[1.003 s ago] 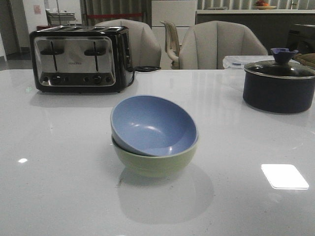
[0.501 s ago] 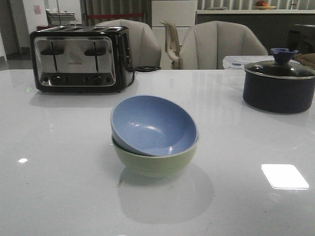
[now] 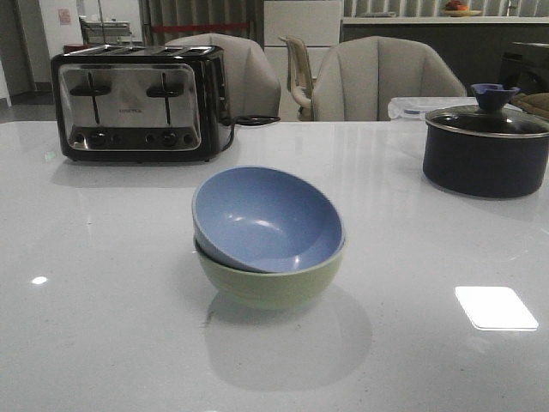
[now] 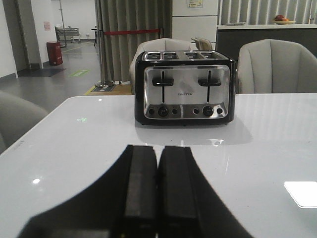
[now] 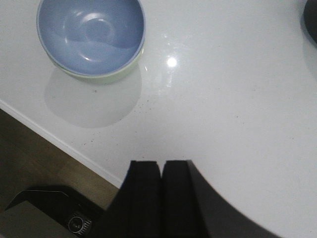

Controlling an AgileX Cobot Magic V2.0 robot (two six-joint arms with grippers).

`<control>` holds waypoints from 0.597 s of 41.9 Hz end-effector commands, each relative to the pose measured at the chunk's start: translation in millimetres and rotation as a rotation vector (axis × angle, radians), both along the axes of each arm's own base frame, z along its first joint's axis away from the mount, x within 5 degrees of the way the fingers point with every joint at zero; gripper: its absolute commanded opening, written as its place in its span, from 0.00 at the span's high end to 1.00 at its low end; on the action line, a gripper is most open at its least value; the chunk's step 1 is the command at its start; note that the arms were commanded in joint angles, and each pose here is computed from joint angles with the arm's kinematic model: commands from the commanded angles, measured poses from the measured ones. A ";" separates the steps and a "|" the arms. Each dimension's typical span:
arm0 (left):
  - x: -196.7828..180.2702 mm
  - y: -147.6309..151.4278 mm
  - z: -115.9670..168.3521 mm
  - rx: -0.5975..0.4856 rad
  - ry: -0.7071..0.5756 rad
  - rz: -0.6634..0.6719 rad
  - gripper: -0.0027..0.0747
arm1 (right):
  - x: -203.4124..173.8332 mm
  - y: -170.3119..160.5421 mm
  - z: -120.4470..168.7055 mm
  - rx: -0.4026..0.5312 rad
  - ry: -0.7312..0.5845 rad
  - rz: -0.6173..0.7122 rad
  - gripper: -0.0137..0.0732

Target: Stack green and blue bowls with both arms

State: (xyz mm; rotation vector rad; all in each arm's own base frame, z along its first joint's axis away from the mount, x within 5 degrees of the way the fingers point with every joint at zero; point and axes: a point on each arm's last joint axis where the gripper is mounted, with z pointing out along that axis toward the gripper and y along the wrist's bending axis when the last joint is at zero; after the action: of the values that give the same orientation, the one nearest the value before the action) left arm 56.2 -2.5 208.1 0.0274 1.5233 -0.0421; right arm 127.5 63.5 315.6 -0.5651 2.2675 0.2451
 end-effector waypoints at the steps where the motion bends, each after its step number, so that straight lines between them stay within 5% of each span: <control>1: -1.7 -0.5 2.6 -0.022 -0.093 -0.011 0.83 | 3.1 0.5 13.5 0.026 -0.086 0.000 0.80; 25: -1.6 -0.7 2.5 -0.022 -0.091 -0.016 0.83 | 3.1 0.5 13.5 0.026 -0.086 0.000 0.80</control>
State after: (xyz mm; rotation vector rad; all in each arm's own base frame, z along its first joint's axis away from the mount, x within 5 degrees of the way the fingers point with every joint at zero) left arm 56.2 -2.8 208.1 0.0259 1.5234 -0.0537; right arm 127.5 63.5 315.6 -0.5651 2.2675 0.2451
